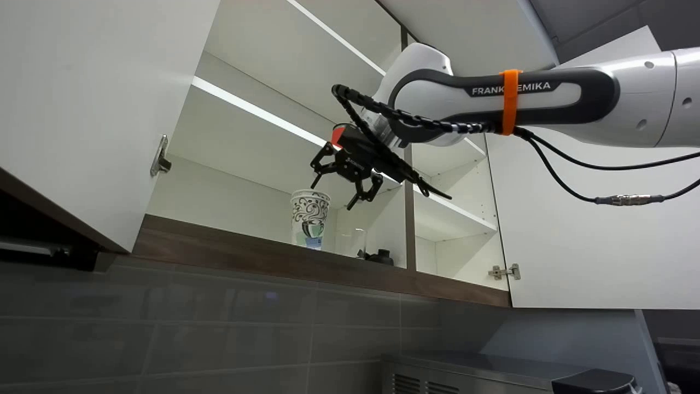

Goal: Stack the coffee cups on the bottom shelf together then place them on the counter.

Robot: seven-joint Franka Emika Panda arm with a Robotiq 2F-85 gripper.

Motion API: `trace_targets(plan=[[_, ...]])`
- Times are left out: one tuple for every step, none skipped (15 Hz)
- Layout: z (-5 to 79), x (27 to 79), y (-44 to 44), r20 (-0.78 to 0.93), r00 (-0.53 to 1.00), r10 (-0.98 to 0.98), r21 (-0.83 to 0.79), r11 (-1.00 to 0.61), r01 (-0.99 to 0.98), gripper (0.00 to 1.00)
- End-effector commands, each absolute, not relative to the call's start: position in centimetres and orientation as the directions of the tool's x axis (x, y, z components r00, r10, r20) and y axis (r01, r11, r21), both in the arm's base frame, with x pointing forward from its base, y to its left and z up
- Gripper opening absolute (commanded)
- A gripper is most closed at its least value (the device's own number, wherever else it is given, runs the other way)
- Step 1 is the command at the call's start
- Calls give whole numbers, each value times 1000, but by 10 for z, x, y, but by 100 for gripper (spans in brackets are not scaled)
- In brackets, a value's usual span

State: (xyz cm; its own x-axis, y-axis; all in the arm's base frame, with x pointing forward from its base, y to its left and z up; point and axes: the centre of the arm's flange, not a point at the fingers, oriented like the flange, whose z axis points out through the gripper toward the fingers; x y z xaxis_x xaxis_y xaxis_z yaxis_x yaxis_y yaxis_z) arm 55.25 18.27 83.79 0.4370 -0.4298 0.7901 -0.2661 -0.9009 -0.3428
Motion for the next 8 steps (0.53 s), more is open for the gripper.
trace_targets(plan=[[845, 567, 196, 769, 447, -457, -358, -887, -291, 86], [843, 568, 196, 768, 447, -459, -358, -886, -295, 73], [844, 569, 197, 764, 450, -462, -360, -885, -296, 66], [845, 569, 197, 761, 451, -467, -363, -882, -301, 58], [845, 569, 196, 757, 453, -471, -364, -880, -306, 49], [846, 569, 195, 756, 453, -473, -364, -879, -309, 42], [846, 569, 193, 756, 451, -474, -363, -877, -314, 34], [847, 568, 191, 756, 451, -475, -362, -877, -318, 27]])
